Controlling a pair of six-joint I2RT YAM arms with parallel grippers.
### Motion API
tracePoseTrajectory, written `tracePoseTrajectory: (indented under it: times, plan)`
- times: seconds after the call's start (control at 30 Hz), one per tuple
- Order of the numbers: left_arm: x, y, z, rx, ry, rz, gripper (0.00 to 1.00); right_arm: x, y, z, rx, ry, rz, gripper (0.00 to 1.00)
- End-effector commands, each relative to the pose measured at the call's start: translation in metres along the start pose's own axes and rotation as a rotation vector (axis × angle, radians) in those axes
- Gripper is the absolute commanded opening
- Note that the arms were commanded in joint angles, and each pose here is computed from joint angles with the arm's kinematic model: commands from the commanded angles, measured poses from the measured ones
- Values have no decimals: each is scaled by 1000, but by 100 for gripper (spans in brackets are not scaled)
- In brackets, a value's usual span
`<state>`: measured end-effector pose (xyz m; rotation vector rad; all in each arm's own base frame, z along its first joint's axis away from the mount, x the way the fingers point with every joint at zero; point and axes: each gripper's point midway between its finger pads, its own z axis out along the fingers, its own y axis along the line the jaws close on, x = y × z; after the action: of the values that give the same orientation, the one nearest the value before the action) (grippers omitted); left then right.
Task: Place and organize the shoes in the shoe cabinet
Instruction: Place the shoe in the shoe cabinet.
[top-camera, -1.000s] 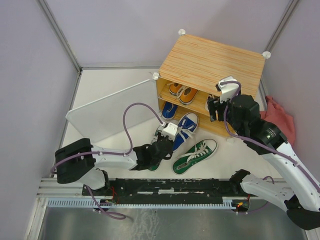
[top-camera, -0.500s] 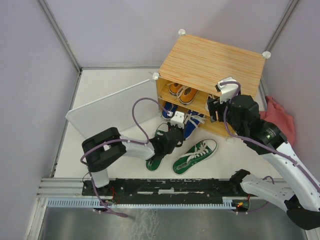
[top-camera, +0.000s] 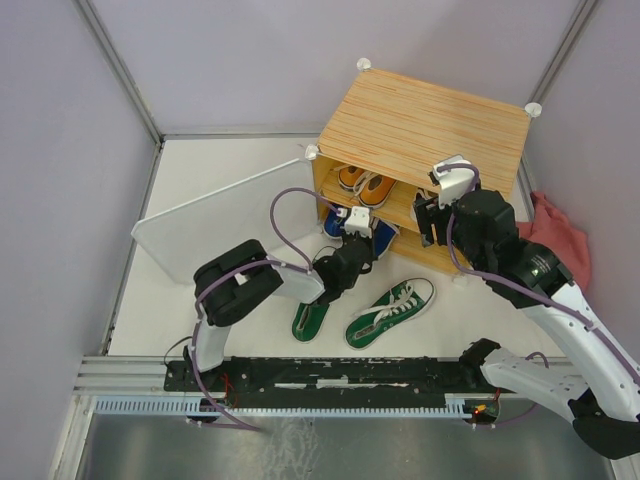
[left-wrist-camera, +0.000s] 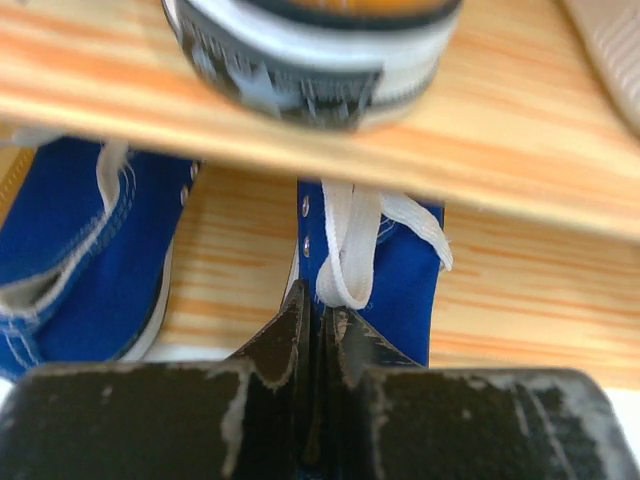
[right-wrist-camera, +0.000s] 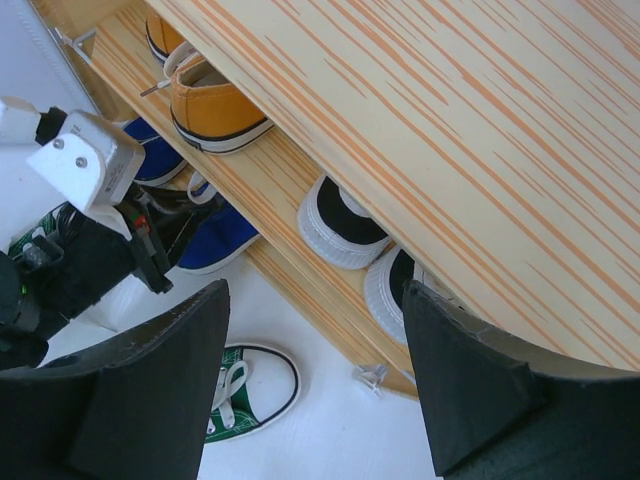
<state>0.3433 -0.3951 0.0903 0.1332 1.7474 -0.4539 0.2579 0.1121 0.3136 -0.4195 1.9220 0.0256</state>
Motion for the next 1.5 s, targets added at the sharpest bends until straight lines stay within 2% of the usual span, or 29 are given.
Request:
tracePoseTrajectory:
  times: [0.0, 0.3, 0.73, 1.1, 1.17, 1.27, 1.43, 1.47]
  plan:
    - [-80, -16, 21, 31, -211, -146, 3, -11, -3, 1, 22, -32, 10, 78]
    - [-77, -3, 52, 33, -235, -110, 3, -7, -1, 4, 14, -17, 4, 78]
    - [-89, 5, 62, -19, -335, -107, 3, -3, 0, 6, 14, -3, -4, 77]
    - [-91, 8, 68, -57, -310, -85, 3, 0, 2, 10, 13, 6, -8, 77]
    - [-90, 8, 68, -59, -295, -87, 14, 1, 2, 10, 14, 8, -8, 77]
    - [-90, 8, 64, -57, -285, -94, 22, 1, 2, 9, 13, 7, -4, 78]
    - [-94, 15, 50, -60, -283, -112, 44, 0, 3, 8, 6, 0, 4, 78]
    - [-96, 16, 48, -59, -283, -111, 54, 0, 3, 8, 4, 0, 5, 78]
